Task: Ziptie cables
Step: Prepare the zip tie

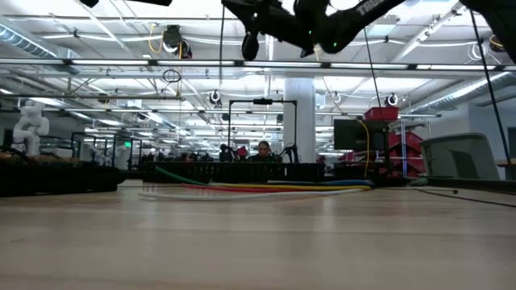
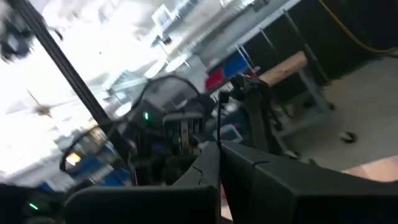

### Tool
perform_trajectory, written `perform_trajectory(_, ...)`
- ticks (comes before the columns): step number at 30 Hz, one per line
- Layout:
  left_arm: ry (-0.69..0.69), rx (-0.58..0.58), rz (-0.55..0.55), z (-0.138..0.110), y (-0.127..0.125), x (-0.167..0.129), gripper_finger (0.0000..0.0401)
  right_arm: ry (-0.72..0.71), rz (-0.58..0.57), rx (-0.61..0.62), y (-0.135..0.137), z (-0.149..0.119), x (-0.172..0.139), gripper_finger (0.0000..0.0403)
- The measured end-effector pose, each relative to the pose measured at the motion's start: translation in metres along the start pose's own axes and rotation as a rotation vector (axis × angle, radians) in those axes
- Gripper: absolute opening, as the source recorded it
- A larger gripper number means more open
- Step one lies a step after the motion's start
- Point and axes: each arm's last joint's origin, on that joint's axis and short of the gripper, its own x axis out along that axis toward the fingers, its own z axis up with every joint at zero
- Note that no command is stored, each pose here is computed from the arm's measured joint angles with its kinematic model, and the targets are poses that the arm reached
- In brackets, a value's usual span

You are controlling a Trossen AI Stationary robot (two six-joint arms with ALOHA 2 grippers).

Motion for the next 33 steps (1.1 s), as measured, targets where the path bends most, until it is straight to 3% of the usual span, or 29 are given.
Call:
perform_trajectory(3,0.021,-0.069,-0.004,-0.003,0.000,0.006,0.0043,0.022,-0.018,-0.076,0.017,-0.001,0.007,0.0000)
perform_trajectory(6,0.035,-0.143,-0.090,-0.007,-0.008,0.020,0.0043,0.005,-0.017,-0.111,0.030,-0.003,0.014,0.0000)
perform_trajectory(8,0.079,-0.022,-0.142,-0.010,-0.016,0.026,0.0043,0.003,-0.008,-0.106,0.034,-0.005,0.017,0.0000)
perform_trajectory(11,0.134,0.295,-0.183,-0.012,-0.026,0.035,0.0043,0.008,-0.005,-0.083,0.036,-0.008,0.020,0.0000)
perform_trajectory(15,0.135,0.719,-0.174,-0.009,-0.026,0.045,0.0043,0.007,0.006,-0.066,0.039,-0.010,0.023,0.0000)
perform_trajectory(17,0.150,0.839,-0.169,-0.007,-0.028,0.051,0.0043,0.008,0.009,-0.039,0.039,-0.010,0.023,0.0000)
perform_trajectory(23,0.128,1.003,-0.162,-0.001,-0.033,0.055,0.0043,0.019,0.001,0.109,0.038,-0.011,0.023,0.0000)
perform_trajectory(26,0.094,1.074,-0.147,0.004,-0.034,0.052,0.0043,0.054,-0.049,0.248,0.031,-0.015,0.021,0.0000)
perform_trajectory(29,0.065,1.083,-0.121,0.012,-0.033,0.046,0.0043,0.075,-0.118,0.399,0.013,-0.024,0.019,0.0000)
perform_trajectory(33,0.027,1.055,-0.088,0.020,-0.036,0.040,0.0043,0.073,-0.156,0.489,-0.006,-0.035,0.019,0.0000)
